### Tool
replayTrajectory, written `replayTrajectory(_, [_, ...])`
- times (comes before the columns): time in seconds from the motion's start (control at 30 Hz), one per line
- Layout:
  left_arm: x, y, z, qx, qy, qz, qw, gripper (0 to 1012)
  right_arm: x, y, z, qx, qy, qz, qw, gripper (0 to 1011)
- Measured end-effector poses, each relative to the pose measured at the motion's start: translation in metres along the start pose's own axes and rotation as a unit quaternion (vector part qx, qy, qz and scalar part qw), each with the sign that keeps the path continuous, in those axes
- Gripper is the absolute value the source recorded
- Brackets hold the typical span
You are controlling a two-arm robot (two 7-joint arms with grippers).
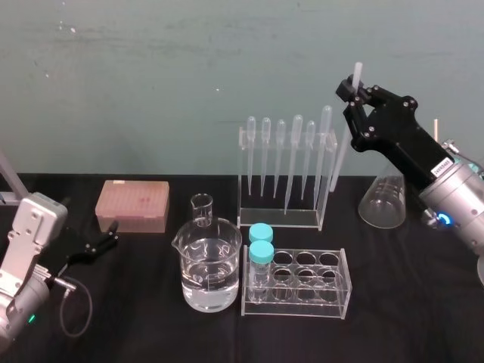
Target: Pick up the stirring rod with one hand, then place it down.
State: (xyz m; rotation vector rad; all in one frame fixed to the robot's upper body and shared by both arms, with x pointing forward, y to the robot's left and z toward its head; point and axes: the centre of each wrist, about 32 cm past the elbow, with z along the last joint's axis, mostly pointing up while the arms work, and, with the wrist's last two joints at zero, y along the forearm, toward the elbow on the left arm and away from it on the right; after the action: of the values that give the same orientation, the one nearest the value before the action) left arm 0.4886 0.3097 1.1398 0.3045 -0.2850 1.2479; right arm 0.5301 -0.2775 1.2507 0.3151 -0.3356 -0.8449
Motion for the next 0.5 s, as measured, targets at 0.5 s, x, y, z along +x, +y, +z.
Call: replayTrajectory(0.5, [0.0, 0.0, 0.0, 0.0, 0.0, 0.0, 1.0, 1000, 0.0098, -0.0037, 0.0042, -0.009, -0.006, 0.003, 0.9999, 69])
